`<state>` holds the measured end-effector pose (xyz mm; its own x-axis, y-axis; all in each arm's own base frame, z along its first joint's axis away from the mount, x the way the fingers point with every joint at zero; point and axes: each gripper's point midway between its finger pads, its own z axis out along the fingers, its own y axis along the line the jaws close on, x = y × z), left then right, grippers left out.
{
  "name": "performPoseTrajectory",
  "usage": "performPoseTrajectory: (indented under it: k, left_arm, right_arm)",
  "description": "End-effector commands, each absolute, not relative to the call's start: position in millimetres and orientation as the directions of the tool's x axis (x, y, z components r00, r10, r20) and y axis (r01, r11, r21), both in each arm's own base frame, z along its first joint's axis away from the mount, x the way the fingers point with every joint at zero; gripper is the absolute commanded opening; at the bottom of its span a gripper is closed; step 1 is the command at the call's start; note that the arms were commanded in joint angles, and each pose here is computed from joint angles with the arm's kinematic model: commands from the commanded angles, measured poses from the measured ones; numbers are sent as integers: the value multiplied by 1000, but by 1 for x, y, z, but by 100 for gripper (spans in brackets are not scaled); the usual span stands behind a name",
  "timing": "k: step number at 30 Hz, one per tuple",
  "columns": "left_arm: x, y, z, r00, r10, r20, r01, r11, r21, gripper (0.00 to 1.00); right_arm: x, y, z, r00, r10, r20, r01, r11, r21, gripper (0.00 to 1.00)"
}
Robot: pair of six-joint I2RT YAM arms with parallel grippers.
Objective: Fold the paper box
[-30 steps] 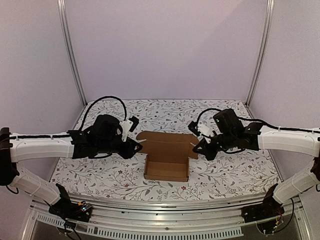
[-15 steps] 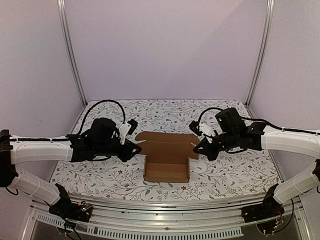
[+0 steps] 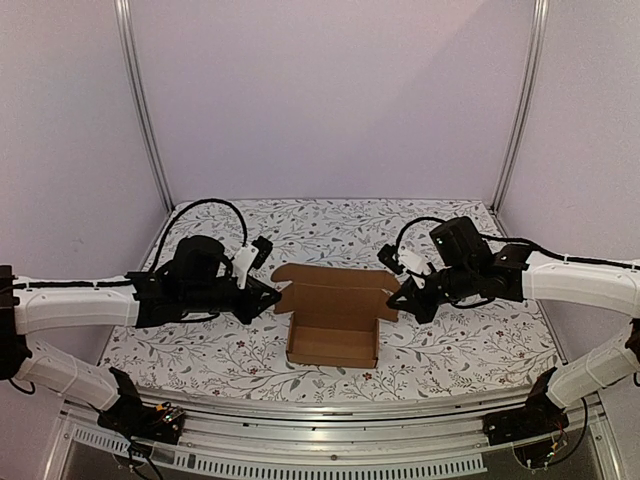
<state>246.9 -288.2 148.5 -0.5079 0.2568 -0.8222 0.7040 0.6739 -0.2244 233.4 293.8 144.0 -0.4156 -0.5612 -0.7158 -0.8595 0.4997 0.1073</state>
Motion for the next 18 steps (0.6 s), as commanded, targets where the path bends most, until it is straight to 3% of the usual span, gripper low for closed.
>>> performPoseTrajectory:
  k: [1,11,18]
  left_arm:
    - [247,-288,143,-512,256,-820,710,664,-236,8]
    - [244,-292,148,-518,235,-823,709,655,-259,0]
    - [252,-286,142,-552,213,-807,630,740,-235,0]
  right_arm:
    - [231,298,157,-397,-548,-736,-867,488,103,0]
    - [235,306,162,-400,-531,-747,-851,519,86,0]
    - [244,312,169,-425,-477,-770,-793,605,63,0]
